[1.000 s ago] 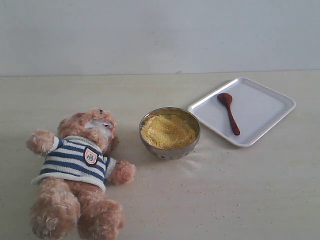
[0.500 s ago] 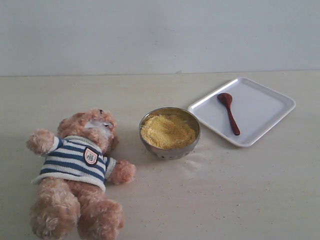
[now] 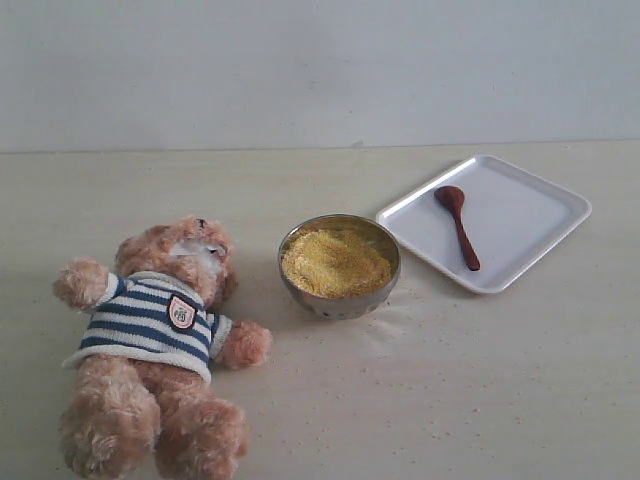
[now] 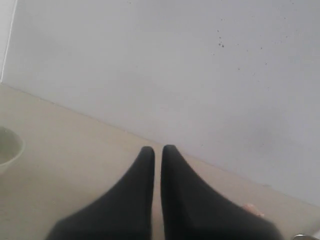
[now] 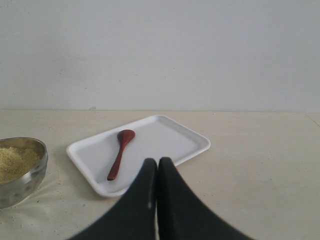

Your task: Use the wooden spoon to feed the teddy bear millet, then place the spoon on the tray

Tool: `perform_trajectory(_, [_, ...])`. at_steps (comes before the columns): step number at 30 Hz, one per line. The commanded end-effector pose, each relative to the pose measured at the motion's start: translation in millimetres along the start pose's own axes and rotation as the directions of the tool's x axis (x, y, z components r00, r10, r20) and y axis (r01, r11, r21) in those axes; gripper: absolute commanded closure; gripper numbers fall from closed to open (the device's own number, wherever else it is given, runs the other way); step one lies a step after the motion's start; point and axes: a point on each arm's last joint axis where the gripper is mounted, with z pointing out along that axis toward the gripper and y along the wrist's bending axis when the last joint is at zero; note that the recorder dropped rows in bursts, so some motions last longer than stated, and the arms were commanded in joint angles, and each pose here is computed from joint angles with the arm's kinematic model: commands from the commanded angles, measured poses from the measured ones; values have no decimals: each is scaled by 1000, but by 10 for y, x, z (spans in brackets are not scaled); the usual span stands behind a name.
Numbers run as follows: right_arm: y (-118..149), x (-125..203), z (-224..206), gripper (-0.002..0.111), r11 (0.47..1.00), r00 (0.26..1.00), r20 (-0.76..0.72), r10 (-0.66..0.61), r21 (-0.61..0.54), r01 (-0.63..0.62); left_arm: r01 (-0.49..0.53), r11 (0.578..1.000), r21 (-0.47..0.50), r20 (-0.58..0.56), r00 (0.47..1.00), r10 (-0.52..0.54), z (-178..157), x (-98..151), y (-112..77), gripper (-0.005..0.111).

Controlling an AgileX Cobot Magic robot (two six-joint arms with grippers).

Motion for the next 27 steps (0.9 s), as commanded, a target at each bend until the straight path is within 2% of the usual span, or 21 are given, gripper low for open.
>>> perform_trajectory(1, [-4,-9,-3,108,1000,1000,12,-1,6,1,29,1000,-2,42,999,-29,6,13,24,102])
perform_trajectory(4, [-4,-9,-3,108,1000,1000,12,-1,6,1,16,1000,-3,46,999,-16,6,9,24,102])
perform_trajectory(11, [-4,-9,-3,108,1000,1000,12,-1,6,1,-105,994,-8,59,993,105,5,-3,22,102])
perform_trajectory(18, [-4,-9,-3,108,1000,1000,12,-1,6,1,-161,987,-11,59,985,162,5,-3,22,102])
perform_trajectory(21, [-4,-9,-3,108,1000,1000,12,-1,6,1,-215,976,-15,58,975,216,5,-3,22,102])
perform_trajectory(27, [-4,-9,-3,108,1000,1000,12,-1,6,1,-212,977,-14,58,975,212,5,-3,22,102])
